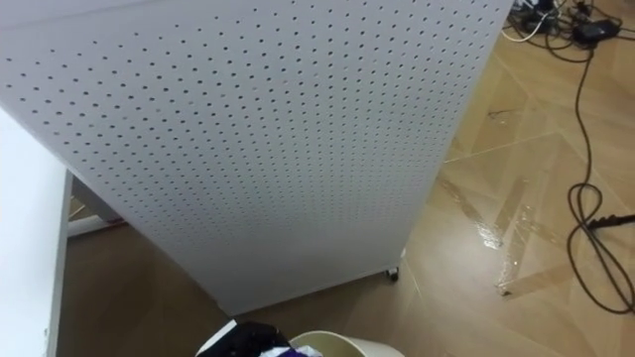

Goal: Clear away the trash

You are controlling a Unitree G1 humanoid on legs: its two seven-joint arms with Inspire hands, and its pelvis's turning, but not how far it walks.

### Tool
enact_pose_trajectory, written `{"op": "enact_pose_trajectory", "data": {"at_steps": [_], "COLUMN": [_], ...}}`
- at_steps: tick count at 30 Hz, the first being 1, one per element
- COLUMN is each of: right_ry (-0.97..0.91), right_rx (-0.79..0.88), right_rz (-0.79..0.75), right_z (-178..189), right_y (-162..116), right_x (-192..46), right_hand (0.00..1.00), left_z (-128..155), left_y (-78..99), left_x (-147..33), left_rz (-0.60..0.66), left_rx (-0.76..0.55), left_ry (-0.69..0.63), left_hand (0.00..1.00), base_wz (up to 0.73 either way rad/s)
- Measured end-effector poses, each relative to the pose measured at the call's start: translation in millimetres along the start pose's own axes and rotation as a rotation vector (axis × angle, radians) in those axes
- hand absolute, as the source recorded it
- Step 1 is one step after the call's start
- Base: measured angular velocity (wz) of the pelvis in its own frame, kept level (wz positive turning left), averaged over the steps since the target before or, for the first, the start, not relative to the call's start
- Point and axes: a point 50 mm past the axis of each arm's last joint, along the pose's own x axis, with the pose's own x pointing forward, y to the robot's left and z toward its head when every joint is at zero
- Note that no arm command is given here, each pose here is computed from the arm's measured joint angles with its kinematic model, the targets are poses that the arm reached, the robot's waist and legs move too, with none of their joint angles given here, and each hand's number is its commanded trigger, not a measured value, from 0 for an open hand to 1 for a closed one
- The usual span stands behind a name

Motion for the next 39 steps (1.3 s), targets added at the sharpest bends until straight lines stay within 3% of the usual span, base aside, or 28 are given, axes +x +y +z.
{"op": "enact_pose_trajectory", "data": {"at_steps": [31,39], "right_ry": [0.004,0.011], "right_rx": [-0.016,-0.01], "right_rz": [0.059,0.052], "right_z": [0.3,-2.0], "right_y": [9.5,7.6], "right_x": [0.8,0.3], "right_hand": [1.0,1.0], "left_z": [-34.0,-47.4], "left_y": [-14.9,-11.4], "left_x": [-4.8,-9.4], "left_rz": [-0.119,-0.126], "left_rx": [0.056,0.054], "left_ry": [0.16,0.226], "left_hand": [0.0,0.0], "base_wz": [0.0,0.0]}}
